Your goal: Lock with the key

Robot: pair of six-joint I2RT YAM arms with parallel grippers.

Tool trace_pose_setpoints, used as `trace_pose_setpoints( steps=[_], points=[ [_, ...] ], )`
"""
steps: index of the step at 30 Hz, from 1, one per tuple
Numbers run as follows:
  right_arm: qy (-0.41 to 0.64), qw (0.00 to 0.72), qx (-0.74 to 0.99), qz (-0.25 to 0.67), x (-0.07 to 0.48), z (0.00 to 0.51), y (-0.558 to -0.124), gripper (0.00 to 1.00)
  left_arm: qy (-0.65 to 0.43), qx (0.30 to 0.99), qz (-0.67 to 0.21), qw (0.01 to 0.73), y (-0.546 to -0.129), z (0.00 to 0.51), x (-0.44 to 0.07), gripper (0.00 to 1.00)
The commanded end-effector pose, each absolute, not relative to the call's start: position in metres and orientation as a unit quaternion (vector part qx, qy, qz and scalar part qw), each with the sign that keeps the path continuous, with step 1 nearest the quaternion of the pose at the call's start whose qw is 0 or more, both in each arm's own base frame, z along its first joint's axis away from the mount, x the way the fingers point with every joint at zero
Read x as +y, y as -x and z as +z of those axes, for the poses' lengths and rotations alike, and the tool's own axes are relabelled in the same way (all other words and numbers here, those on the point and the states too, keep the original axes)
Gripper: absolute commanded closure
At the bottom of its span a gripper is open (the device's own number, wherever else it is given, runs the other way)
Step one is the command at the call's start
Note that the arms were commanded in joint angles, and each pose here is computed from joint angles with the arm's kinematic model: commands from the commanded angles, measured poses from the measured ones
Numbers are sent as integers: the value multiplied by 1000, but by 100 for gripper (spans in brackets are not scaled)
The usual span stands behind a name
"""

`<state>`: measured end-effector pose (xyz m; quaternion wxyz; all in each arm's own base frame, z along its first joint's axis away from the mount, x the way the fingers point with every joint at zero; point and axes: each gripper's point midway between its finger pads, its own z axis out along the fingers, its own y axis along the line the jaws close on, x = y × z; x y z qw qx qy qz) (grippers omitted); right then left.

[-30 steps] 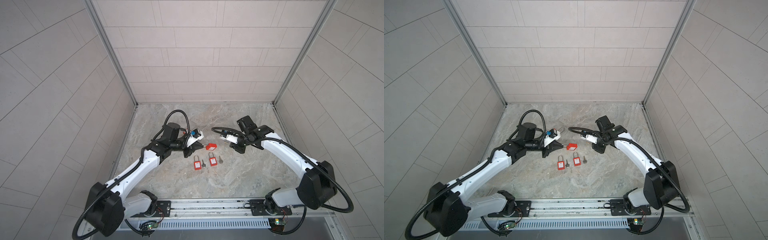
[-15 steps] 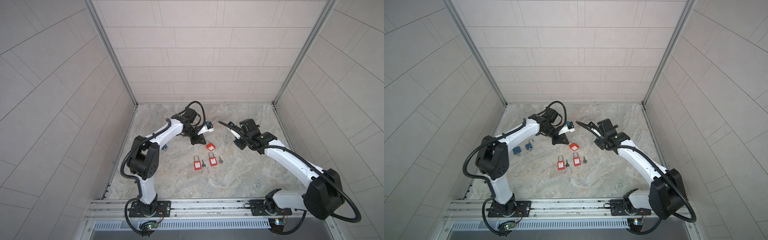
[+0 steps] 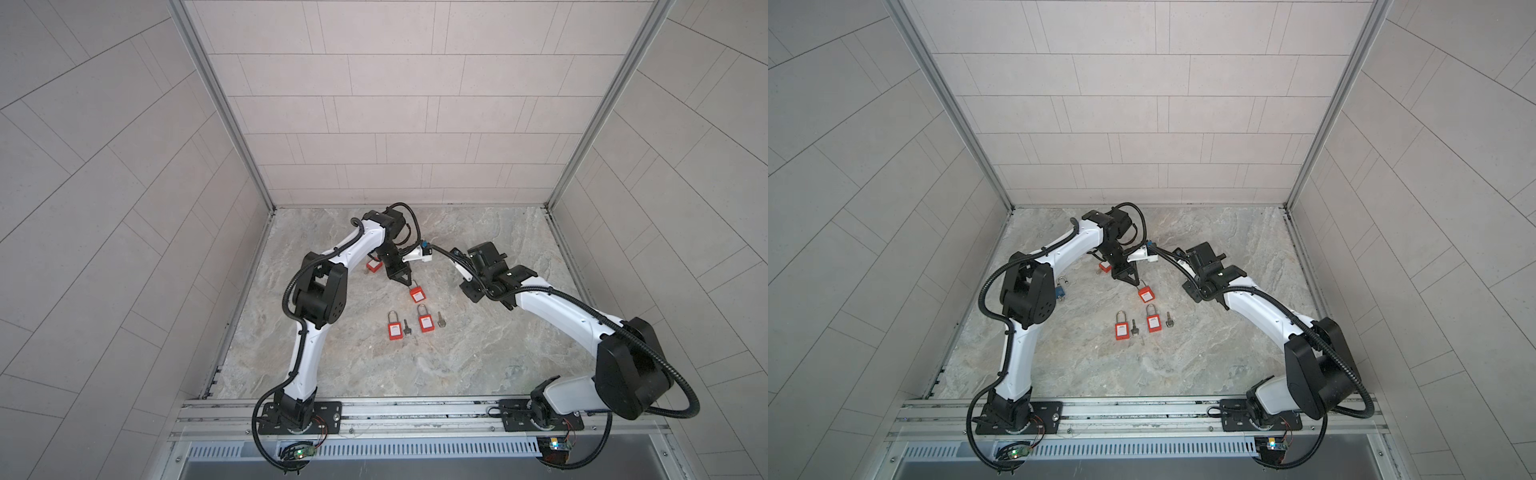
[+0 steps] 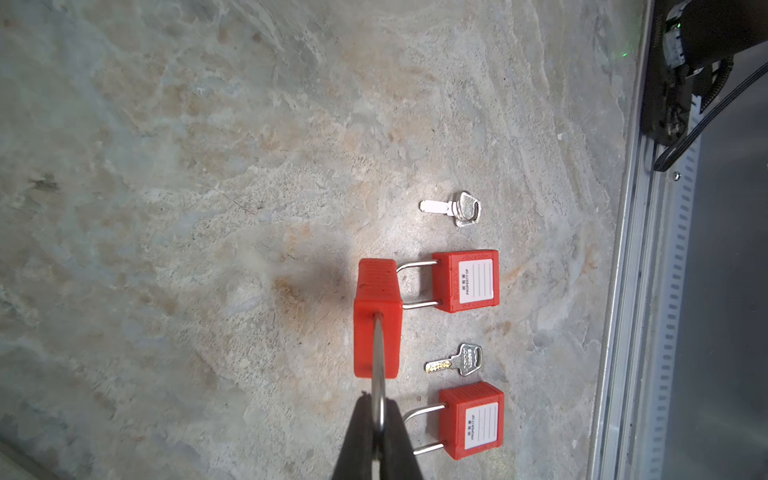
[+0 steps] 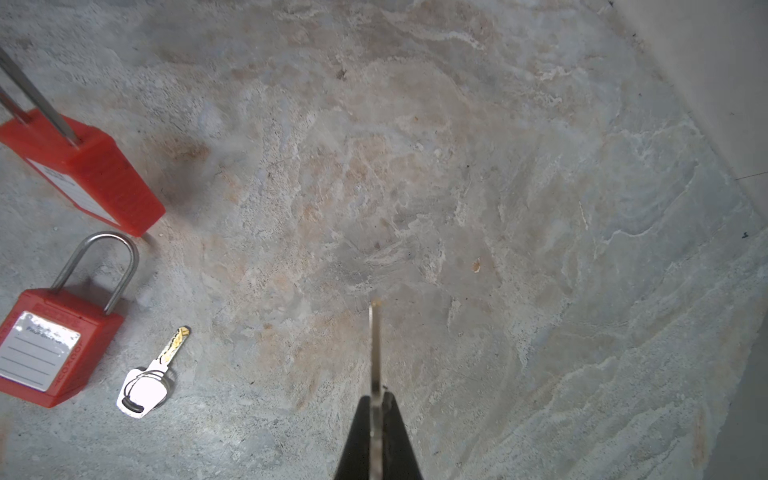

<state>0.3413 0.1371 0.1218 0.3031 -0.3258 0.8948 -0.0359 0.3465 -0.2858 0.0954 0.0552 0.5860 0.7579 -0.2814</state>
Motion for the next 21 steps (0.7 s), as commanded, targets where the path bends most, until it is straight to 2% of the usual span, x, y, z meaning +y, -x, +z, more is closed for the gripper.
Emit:
trace_pose_setpoints(
  steps=[1, 10, 12, 21],
  points=[
    [308, 318, 897, -19, 145, 130, -348, 100, -593, 749, -293, 32, -339, 100, -283, 100],
    [330, 308, 892, 4, 158, 128, -351, 100, -603, 748, -278, 23, -352, 86, -286, 100],
    [326, 309, 893, 6, 159, 126, -353, 100, -603, 750, -273, 24, -356, 83, -289, 94],
    [323, 309, 894, 5, 160, 122, -357, 100, -613, 751, -243, 44, -372, 74, -298, 80]
  ],
)
